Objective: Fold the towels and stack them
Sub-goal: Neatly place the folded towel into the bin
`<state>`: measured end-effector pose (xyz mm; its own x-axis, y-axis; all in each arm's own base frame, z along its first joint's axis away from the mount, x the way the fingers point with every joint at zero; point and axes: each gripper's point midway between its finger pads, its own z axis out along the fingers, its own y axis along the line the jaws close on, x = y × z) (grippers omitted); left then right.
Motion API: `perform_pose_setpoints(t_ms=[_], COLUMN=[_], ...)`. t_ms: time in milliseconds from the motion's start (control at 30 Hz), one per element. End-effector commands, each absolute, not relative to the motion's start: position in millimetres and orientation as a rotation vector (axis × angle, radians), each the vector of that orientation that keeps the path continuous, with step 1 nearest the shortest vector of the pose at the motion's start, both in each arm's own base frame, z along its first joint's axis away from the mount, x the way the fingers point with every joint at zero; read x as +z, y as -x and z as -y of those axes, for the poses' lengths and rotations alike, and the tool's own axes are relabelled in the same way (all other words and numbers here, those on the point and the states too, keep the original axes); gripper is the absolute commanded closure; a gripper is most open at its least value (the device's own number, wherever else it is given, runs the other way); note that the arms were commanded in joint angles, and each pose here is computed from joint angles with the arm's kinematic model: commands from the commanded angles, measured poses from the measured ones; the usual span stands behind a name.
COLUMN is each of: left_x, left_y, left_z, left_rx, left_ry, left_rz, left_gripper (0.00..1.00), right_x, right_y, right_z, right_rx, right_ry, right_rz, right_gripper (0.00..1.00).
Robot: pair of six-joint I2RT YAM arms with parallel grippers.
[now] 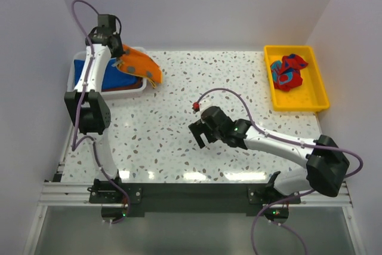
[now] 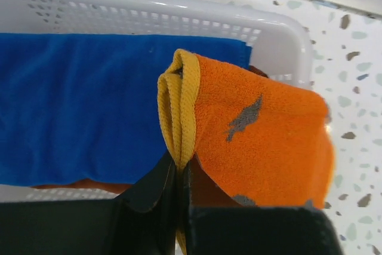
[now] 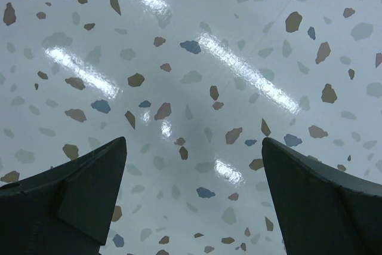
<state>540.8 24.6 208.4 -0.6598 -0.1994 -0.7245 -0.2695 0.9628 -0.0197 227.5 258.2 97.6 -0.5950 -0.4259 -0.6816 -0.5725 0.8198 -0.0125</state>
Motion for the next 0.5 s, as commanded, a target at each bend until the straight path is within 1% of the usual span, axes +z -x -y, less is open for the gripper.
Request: perform_pose_setpoints(t_ms=[0, 133, 267, 367, 467], left_x=[219, 224, 226, 206, 177], left_y=[-536, -531, -531, -530, -530], left_z=[-76, -118, -144, -161, -171], left_rx=[0.279, 0.339, 0.383, 0.408, 0.417], left_ry=[0.320, 0.391, 0.413, 0.434, 0.444], left_rz=[-2.320, -2.288, -2.259, -2.276, -2.323], left_gripper=[1.00, 1.00, 1.00, 1.00, 0.95], right_x=[109, 107, 105, 109, 109], right_y=[-239, -240, -241, -242, -243], right_z=[-258, -258, -257, -256, -255], right_rx=[0.222, 0.202, 0.177, 0.168, 0.155], right_ry=[0.732, 0.751, 0.762, 0.768, 0.772], right_rz=[-2.275, -2.287, -2.301, -2.299, -2.302], right_gripper=[0.01, 0.01, 0.01, 0.01, 0.01])
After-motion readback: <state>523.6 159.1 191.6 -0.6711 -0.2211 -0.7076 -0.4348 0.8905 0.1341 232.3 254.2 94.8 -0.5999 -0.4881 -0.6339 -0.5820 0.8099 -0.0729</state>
